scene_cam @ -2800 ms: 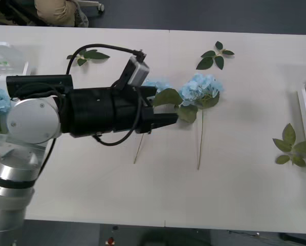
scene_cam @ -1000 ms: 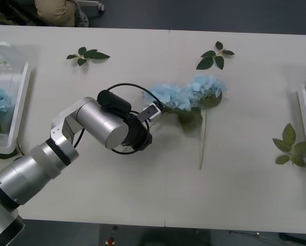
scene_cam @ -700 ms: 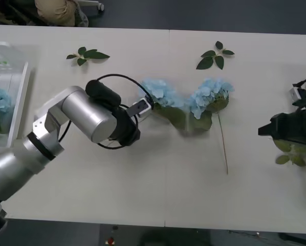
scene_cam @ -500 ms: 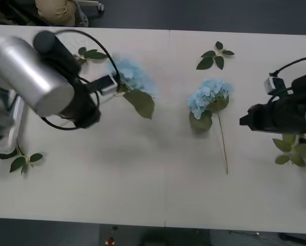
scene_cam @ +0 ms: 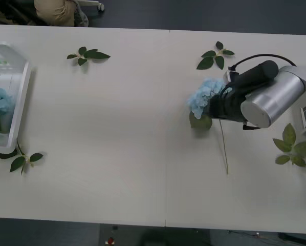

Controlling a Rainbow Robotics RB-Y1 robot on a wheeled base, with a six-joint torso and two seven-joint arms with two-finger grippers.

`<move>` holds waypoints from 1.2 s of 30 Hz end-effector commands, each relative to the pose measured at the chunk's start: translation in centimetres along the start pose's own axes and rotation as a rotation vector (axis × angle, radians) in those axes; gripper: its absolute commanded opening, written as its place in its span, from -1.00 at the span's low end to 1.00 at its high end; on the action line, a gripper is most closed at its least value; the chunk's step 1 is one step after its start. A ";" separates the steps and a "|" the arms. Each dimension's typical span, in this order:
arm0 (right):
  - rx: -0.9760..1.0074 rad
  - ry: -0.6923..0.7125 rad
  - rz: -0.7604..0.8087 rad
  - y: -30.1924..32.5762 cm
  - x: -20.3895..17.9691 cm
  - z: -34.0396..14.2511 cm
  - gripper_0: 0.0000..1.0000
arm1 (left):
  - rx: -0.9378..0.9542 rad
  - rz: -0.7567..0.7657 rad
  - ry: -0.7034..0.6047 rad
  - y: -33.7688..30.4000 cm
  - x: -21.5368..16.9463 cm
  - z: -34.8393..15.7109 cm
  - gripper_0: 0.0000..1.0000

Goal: Put the red flowers into the right box and the blue flowers into the left box

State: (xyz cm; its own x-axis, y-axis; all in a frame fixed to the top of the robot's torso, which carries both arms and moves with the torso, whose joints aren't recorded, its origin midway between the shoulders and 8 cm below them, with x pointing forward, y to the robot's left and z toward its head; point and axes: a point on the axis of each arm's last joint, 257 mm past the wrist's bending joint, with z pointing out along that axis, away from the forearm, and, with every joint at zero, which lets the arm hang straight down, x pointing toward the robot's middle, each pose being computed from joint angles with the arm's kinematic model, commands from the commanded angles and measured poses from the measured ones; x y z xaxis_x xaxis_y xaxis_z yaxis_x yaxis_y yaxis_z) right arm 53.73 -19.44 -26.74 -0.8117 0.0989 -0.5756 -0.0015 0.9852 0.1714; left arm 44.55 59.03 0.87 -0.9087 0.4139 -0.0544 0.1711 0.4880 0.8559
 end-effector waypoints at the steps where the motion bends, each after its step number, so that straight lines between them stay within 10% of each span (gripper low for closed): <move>1: 0.027 -0.022 -0.022 -0.1 -1.6 1.1 0.51 | -0.038 0.059 -0.047 0.7 -2.0 4.5 -1.00; 15: 0.106 0.023 -0.109 -2.4 0.0 3.9 0.51 | -0.029 0.094 0.006 -4.3 -3.9 12.2 -1.00; 17: 0.107 0.022 -0.119 -2.6 0.0 4.1 0.26 | -0.027 0.091 0.023 -4.1 -3.4 12.6 -1.00; 22: 0.119 0.032 -0.145 -3.3 0.4 4.2 -0.91 | -0.014 0.090 0.018 -4.3 -3.5 12.9 0.49; 24: 0.120 0.030 -0.155 -3.6 0.2 4.1 -1.00 | -0.017 0.087 0.015 -3.9 -3.4 12.8 0.79; 36: 0.049 -0.011 -0.178 -4.7 -1.4 1.8 -1.00 | 0.475 0.077 -0.271 -5.2 -5.2 2.5 1.00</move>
State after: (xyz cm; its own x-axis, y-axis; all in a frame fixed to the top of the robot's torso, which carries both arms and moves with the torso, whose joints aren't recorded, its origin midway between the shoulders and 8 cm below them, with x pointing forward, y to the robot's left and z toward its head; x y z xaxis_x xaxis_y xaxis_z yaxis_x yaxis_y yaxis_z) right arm 55.35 -23.11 -31.19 -0.8295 -0.0333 -0.5575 -0.0660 0.9971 0.0388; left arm 49.34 58.83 -11.19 -0.8295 0.5532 -0.0766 0.4080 0.6940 0.5931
